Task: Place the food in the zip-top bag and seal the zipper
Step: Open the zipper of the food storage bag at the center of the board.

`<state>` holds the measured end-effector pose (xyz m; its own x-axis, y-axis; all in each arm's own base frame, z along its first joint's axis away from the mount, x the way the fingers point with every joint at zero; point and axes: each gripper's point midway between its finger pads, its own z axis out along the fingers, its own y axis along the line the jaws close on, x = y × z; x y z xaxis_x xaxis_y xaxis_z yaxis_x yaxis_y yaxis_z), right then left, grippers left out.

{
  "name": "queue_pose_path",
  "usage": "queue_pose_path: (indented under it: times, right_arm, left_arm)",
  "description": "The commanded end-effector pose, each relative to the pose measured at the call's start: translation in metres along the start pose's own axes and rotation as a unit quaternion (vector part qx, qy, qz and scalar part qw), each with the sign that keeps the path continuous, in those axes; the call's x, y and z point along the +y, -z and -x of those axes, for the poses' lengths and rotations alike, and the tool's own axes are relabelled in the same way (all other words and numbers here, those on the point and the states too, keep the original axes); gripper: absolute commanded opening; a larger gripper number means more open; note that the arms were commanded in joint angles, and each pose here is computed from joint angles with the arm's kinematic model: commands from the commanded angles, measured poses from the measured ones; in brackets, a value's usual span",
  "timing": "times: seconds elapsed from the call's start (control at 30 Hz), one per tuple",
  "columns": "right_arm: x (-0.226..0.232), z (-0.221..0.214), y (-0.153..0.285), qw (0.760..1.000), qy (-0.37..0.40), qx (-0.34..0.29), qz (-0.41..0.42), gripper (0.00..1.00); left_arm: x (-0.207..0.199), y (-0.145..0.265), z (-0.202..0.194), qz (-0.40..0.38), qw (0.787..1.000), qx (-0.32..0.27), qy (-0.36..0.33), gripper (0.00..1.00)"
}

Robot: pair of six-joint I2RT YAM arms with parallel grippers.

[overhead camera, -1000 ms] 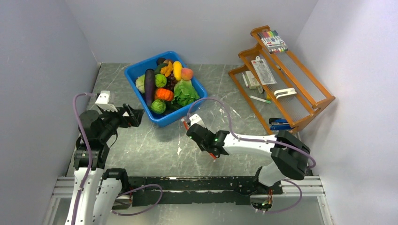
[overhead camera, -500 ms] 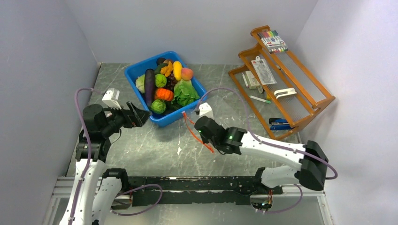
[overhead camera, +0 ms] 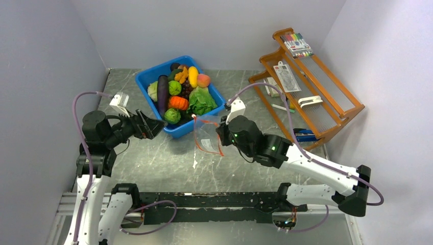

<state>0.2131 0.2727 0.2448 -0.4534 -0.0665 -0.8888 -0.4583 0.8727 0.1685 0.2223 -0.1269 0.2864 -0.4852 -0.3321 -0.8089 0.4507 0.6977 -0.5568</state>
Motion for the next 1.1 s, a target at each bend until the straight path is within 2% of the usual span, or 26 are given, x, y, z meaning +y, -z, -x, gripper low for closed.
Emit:
queue_pose_path:
  times: [0.0,0.17,0.27,0.37,0.47,0.5,0.57,0.67,0.8,0.97,1.07]
  right_arm:
    - [0.030,0.032,0.014,0.995,-0.053,-0.046,0.077,0.00]
    - [0.055,0.070,0.027,0.975,-0.132,-0.111,0.143,0.00]
    - [0.060,0.094,0.035,0.961,-0.163,-0.154,0.163,0.00]
    - [0.071,0.093,0.026,0.957,-0.175,-0.148,0.176,0.00]
    - [0.085,0.084,0.013,0.956,-0.185,-0.124,0.190,0.00]
    - [0.089,0.083,0.010,0.956,-0.186,-0.119,0.195,0.00]
    - [0.094,0.083,0.006,0.953,-0.188,-0.122,0.204,0.00]
    - [0.094,0.078,-0.002,0.952,-0.194,-0.128,0.200,0.00]
    - [0.101,0.072,-0.009,0.951,-0.188,-0.125,0.210,0.00]
    - [0.122,0.065,-0.012,0.949,-0.158,-0.113,0.249,0.00]
    - [0.130,0.060,-0.014,0.947,-0.154,-0.110,0.258,0.00]
  left_arm:
    - [-0.034,0.007,0.009,-0.065,0.998,0.006,0.008,0.94]
    - [-0.073,0.017,0.016,-0.156,0.987,0.028,0.027,0.94]
    - [-0.077,0.021,0.019,-0.161,0.987,0.016,-0.004,0.94]
    - [-0.069,0.021,0.015,-0.141,0.990,0.006,-0.009,0.93]
    - [-0.074,0.022,0.009,-0.168,0.986,0.015,-0.002,0.94]
    - [-0.074,0.021,0.008,-0.171,0.985,0.017,0.004,0.98]
    - [-0.070,0.018,0.007,-0.164,0.986,0.017,0.013,0.87]
    - [-0.054,0.011,0.004,-0.121,0.992,0.024,0.038,0.92]
    - [-0.028,-0.001,-0.012,-0.068,0.992,0.059,0.091,0.84]
    - [-0.024,-0.013,-0.029,-0.102,0.981,0.096,0.133,0.75]
    - [-0.012,-0.020,-0.035,-0.090,0.981,0.100,0.139,0.71]
